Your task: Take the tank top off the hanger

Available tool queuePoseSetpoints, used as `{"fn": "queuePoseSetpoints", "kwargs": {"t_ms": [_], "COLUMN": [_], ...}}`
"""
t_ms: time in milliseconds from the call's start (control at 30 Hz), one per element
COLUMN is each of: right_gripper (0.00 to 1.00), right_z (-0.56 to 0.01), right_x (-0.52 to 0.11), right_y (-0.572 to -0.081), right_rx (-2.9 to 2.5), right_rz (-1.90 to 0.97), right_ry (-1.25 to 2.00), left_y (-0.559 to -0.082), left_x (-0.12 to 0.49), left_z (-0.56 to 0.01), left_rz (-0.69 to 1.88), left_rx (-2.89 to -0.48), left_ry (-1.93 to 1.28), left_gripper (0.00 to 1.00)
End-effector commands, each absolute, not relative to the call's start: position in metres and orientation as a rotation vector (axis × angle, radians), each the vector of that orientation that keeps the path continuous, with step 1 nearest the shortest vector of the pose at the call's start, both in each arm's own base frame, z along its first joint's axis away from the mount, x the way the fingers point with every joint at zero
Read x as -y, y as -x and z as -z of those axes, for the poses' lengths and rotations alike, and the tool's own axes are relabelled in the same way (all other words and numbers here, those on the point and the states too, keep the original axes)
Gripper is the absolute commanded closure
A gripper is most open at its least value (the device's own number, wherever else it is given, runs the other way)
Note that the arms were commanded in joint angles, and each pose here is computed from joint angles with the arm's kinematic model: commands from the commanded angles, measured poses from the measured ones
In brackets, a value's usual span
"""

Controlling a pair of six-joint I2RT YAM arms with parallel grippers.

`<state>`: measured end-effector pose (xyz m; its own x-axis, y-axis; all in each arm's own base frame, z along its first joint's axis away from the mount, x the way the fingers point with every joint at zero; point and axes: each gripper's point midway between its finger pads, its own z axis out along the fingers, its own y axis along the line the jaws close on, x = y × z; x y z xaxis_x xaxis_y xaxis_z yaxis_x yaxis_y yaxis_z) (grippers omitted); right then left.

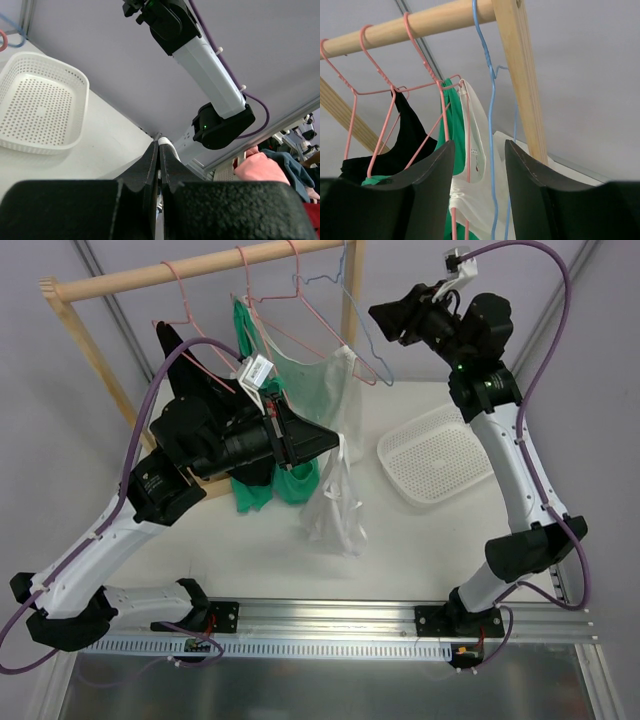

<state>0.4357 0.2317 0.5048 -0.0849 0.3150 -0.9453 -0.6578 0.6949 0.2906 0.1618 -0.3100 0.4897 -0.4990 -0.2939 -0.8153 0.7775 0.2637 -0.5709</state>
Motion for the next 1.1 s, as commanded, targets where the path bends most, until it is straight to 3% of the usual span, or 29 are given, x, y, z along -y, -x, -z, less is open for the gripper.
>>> {"fn": "queuePoseSetpoints", "kwargs": {"t_ms": [0, 200, 367, 500, 633, 1067], "right_gripper": [0.50, 0.34, 0.22, 0.22, 0.23, 0.20], "right_z": [-0.567, -0.588, -0.551, -0.523, -0.505, -0.482], "right_x": [-0.208, -0.185, -0.197, -0.213, -0.220, -0.240], "right_y": [-0.396, -0.332, -0.271, -0.215, -0.187, -0.125], "right_rx": [-1.270, -1.204, -1.229, -1.262, -1.363, -1.297], "right_rz": [-0.811, -0.829, -0.933, -1.134, -1.331, -1.430], "right_ry": [0.313, 0.359, 0.549, 0.730, 0.708, 0.825], "left_y": [-0.158, -0.157, -0.156, -0.150, -0.148, -0.146], "left_x": [0.303, 0.303, 0.302, 0.299, 0.300, 0.319], "left_z": [-0.518, -0.523, -0.533, -0.549, -0.559, -0.588], "left_rz": [1.424, 1.429, 1.442, 1.470, 1.496, 1.611], "left_rx": [-1.491, -1.480, -1.463, -1.429, -1.415, -1.395], "left_ry": [-0.476, -0.480, -0.469, -0.474, -0.470, -0.501], "left_gripper": [1.00, 1.00, 1.00, 1.00, 1.00, 1.00]}}
